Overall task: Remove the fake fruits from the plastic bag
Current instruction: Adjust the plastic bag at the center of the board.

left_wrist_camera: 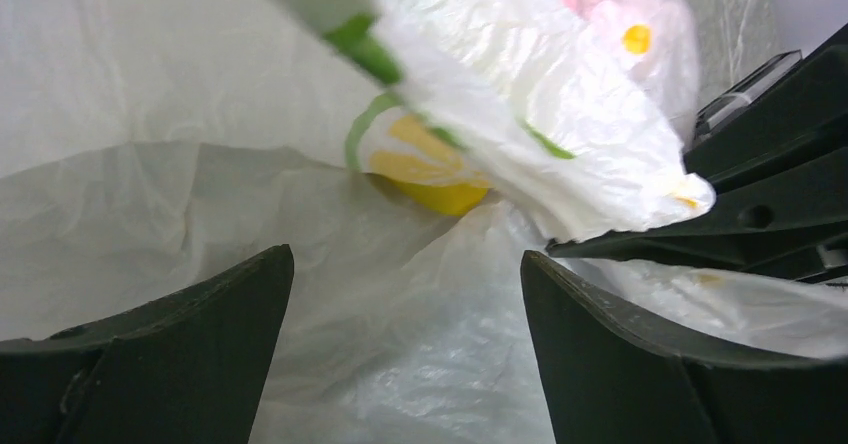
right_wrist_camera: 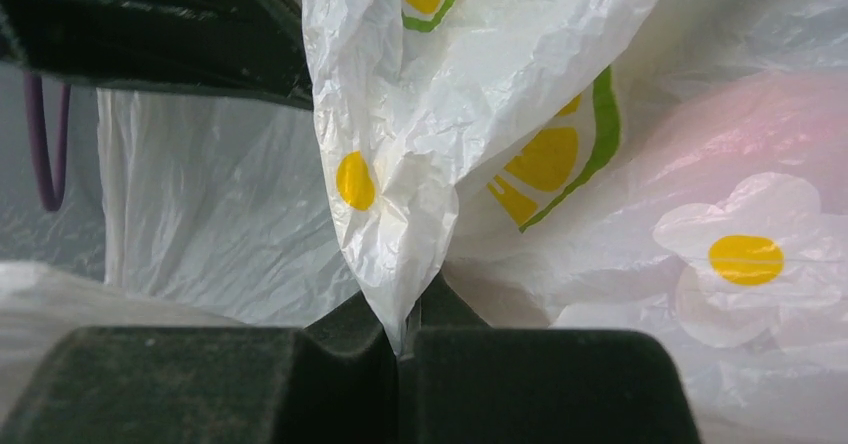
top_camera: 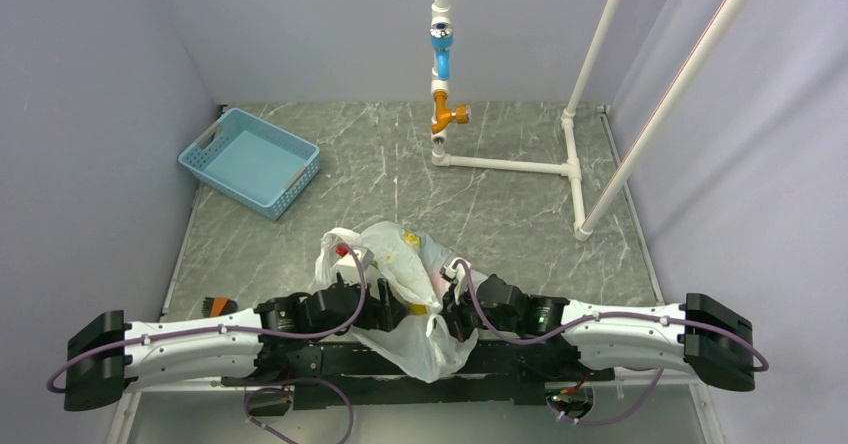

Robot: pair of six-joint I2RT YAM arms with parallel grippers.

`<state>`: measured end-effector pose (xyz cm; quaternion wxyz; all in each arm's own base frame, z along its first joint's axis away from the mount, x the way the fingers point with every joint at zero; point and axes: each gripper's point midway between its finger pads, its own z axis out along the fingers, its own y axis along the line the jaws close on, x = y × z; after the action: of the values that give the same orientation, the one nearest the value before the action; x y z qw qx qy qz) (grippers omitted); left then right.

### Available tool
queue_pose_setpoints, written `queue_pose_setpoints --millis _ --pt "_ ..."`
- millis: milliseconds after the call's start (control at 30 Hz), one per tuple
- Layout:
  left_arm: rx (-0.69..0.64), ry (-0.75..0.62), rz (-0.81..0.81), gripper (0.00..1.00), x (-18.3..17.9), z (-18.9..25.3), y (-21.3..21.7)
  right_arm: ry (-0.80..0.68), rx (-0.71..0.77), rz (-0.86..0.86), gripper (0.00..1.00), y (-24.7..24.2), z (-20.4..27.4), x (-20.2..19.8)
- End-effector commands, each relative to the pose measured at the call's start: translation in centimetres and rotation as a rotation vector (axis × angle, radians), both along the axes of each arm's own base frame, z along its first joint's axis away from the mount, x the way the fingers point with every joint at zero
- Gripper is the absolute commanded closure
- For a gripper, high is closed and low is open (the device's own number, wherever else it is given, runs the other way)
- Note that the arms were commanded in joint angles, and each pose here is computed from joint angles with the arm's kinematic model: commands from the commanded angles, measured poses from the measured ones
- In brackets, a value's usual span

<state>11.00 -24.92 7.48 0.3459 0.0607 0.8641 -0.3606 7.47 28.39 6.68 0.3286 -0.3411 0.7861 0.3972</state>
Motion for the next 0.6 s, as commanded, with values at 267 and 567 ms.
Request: queue_pose_setpoints --millis 267,567 --pt "-0.019 0.011 0.171 0.31 3.6 3.5 -3.5 -0.128 0.092 -0.184 1.0 -0.8 5.2 3.4" --pt "0.022 0.087 0.239 0.09 4.6 1.5 -4.2 -0.132 0.107 -0.177 1.0 -0.6 5.6 3.4"
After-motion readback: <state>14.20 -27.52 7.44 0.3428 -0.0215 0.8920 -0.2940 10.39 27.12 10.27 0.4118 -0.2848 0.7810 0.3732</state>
